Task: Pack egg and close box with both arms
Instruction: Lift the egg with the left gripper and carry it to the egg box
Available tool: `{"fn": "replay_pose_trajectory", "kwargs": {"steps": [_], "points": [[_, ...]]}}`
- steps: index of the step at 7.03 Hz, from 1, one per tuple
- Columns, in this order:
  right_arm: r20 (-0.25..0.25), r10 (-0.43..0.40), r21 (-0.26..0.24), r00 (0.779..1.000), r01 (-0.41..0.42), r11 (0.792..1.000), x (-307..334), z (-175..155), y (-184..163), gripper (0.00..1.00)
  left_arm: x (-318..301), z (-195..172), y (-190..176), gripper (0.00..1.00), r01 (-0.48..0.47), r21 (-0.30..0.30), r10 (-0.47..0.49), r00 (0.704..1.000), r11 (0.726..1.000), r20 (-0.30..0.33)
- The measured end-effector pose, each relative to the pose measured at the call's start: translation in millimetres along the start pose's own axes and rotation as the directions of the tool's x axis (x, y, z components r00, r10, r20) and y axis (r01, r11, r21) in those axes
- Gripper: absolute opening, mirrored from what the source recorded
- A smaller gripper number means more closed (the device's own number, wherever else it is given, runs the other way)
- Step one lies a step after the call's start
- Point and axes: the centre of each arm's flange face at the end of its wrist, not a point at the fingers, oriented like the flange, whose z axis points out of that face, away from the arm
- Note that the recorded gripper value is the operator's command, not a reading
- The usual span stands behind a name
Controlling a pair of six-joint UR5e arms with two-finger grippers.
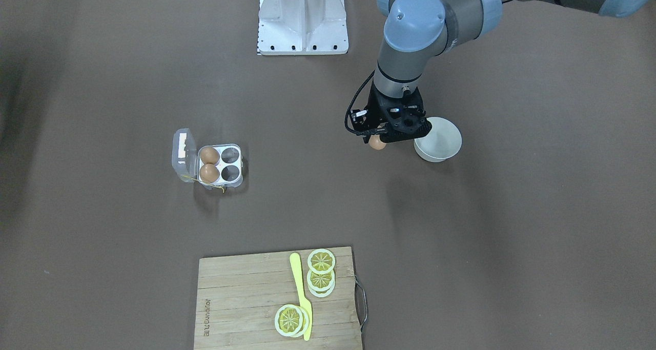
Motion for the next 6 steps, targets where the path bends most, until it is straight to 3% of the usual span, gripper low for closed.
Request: {"fn": "replay_pose_trajectory", "kwargs": {"steps": [6], "points": [[-0.001, -0.001, 0.001, 1.000, 0.001, 1.000, 0, 0, 0, 1.00, 73, 8, -9, 0.38, -0.062, 0.042, 0.068, 0.983, 0.997, -0.171]]}}
